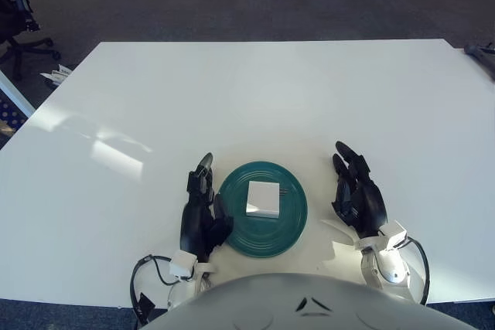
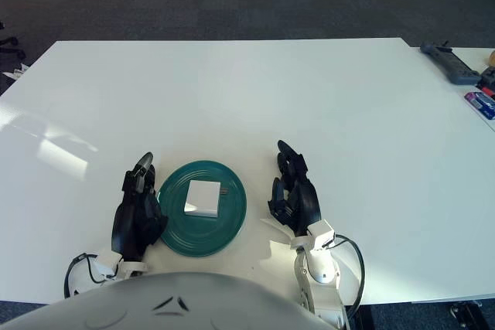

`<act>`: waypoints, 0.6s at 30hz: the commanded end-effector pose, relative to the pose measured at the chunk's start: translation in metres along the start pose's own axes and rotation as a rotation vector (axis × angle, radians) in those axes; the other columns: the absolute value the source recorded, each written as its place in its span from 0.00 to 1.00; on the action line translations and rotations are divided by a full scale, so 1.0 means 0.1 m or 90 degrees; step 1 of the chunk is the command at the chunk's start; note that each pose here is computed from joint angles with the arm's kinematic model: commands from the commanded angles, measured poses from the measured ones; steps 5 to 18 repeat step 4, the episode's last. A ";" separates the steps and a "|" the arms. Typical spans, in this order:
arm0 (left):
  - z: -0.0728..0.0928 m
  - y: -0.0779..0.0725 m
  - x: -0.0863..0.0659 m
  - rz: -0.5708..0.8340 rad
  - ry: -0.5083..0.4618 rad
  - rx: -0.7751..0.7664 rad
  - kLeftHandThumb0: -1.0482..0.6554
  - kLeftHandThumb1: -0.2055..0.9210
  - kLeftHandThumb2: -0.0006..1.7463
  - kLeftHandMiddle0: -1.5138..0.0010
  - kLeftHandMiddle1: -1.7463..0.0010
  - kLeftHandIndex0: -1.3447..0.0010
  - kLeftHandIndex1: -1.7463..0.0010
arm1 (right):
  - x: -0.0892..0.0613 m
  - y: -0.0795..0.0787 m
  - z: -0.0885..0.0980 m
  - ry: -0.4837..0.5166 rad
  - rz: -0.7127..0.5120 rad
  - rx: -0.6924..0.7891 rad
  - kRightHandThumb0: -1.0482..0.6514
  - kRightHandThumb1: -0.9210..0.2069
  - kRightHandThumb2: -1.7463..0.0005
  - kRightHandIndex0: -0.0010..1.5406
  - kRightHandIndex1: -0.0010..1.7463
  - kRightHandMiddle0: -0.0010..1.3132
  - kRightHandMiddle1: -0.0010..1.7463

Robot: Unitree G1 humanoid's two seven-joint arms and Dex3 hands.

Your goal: Put the charger into the plate.

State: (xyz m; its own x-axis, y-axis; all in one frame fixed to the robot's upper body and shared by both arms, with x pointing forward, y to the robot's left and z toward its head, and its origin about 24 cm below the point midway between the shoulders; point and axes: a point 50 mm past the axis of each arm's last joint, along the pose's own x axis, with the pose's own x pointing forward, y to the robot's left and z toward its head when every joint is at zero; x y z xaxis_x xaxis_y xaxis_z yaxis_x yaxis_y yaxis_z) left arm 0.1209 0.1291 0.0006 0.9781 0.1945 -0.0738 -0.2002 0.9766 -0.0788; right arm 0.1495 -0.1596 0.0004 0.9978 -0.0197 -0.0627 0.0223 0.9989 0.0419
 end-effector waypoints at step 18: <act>-0.14 0.06 -0.06 0.037 0.073 -0.033 0.06 1.00 0.48 0.70 0.66 0.87 0.40 | -0.16 -0.05 -0.33 0.122 -0.024 0.008 0.21 0.00 0.55 0.08 0.00 0.00 0.27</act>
